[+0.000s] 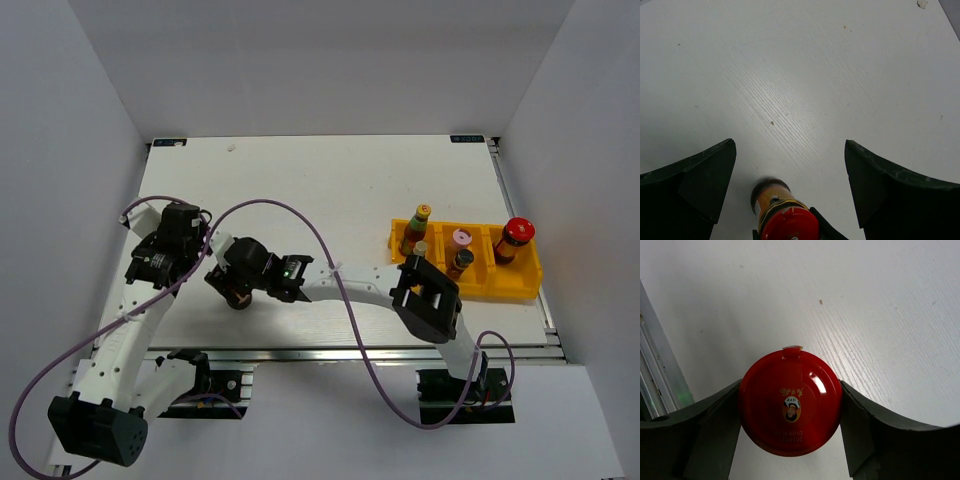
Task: Organize the condiment bottles
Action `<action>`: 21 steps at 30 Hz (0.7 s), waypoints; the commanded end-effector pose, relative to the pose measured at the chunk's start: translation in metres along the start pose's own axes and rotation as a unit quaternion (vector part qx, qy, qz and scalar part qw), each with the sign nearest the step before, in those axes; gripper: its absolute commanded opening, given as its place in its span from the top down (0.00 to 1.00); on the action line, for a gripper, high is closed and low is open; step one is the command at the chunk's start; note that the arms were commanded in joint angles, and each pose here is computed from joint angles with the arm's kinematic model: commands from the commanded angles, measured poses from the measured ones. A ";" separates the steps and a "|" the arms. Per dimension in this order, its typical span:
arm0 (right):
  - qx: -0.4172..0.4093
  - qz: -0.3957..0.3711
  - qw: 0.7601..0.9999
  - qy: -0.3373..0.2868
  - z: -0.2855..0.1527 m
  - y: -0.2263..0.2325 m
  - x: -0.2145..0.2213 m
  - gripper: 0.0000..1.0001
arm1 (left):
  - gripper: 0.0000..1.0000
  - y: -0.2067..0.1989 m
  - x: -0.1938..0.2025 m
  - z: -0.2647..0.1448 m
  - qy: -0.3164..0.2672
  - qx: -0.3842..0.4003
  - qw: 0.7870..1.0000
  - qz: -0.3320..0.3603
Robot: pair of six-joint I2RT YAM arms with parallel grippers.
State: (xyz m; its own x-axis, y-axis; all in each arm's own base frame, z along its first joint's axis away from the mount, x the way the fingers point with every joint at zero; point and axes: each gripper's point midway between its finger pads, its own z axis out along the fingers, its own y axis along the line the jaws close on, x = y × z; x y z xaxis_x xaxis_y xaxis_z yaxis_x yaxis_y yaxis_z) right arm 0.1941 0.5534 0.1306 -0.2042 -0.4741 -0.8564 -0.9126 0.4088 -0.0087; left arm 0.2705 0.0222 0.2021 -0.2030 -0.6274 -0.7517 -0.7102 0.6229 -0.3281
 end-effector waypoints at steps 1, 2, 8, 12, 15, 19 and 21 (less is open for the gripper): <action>0.028 0.011 1.000 -0.001 -0.020 -0.009 -0.004 0.69 | 0.02 -0.012 -0.007 -0.012 -0.001 0.034 0.999 -0.018; 0.032 0.020 0.999 -0.013 -0.027 -0.011 -0.012 0.72 | 0.02 -0.011 -0.007 -0.012 -0.001 0.034 0.999 -0.018; 0.102 0.049 0.992 -0.055 -0.085 -0.054 -0.038 0.80 | 0.02 -0.013 -0.007 -0.013 -0.002 0.039 0.999 -0.019; 0.099 0.102 0.984 -0.107 -0.148 -0.088 -0.063 0.85 | 0.02 -0.015 -0.007 -0.012 -0.001 0.046 0.999 -0.020; 0.126 0.120 0.978 -0.115 -0.178 -0.120 -0.060 0.87 | 0.02 -0.018 -0.006 -0.013 0.000 0.053 0.998 -0.019; 0.181 0.152 0.962 -0.137 -0.237 -0.180 -0.071 0.87 | 0.02 -0.020 -0.006 -0.012 0.001 0.058 0.998 -0.018; 0.223 0.168 0.949 -0.149 -0.265 -0.210 -0.080 0.88 | 0.02 -0.024 -0.006 -0.012 0.000 0.065 0.998 -0.020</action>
State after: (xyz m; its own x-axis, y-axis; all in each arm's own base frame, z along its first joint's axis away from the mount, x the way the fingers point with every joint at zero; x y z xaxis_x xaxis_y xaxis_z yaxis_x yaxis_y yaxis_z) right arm 0.2880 0.3251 0.2668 -0.3650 -0.2024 -0.9087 -0.6238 0.7778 0.0773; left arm 0.2773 0.0102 0.2128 -0.1910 -0.6505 -0.7351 -0.6565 0.6414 -0.3970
